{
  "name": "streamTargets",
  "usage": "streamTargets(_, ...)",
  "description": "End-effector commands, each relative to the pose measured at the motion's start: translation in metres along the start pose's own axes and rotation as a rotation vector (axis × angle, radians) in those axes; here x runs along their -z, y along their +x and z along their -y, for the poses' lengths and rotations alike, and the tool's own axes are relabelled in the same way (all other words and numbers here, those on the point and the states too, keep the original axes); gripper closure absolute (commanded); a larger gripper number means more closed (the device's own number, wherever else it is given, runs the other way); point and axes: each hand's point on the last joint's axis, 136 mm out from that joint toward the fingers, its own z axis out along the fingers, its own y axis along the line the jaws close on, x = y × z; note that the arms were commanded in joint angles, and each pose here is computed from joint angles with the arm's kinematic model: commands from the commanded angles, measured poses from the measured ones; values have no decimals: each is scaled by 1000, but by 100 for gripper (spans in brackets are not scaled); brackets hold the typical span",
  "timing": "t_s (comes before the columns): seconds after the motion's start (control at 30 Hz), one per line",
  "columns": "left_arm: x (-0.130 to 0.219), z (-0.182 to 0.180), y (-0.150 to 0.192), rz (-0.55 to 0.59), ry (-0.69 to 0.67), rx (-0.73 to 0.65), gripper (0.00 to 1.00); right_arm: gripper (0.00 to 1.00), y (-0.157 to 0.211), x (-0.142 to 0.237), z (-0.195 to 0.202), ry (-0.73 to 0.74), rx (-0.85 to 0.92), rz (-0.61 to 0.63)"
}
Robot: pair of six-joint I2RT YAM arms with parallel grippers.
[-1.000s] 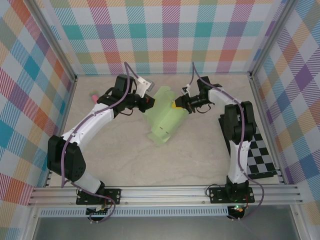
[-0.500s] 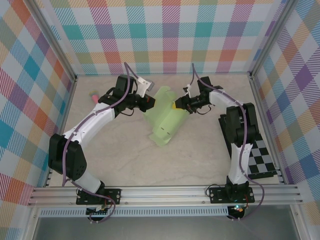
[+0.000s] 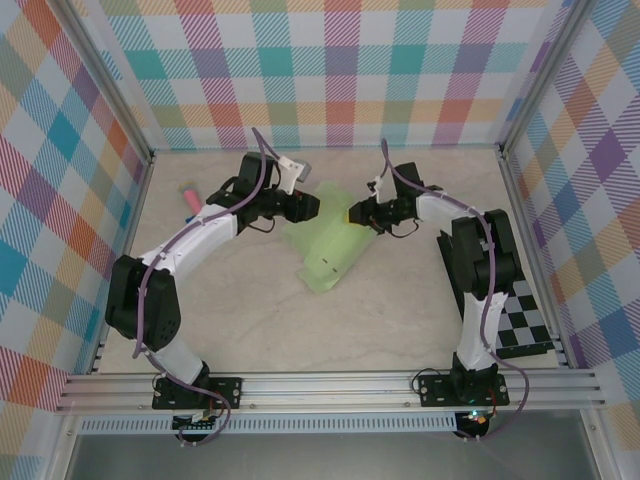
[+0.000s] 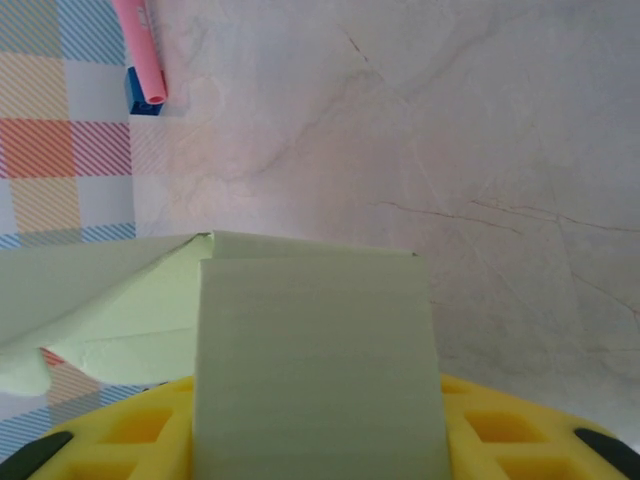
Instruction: Fold the paper box
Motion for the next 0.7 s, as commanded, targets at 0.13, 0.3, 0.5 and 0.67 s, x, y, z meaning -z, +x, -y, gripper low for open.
streamTargets(0.13,48,-23,-51,188,-93,55,34,75,-14,-4,13,60,-40,84)
streamTargets(0.3,98,-60,-60,339,-287,165,0,70,-20,-7,37,103,-213,202)
streamTargets(0.5,123,-111,-11,333,-535,391,0,56,-23,7,53,196,-249,312)
streamTargets(0.67,118,-126,55,244,-627,608,0,39,-7,21,63,280,-237,309)
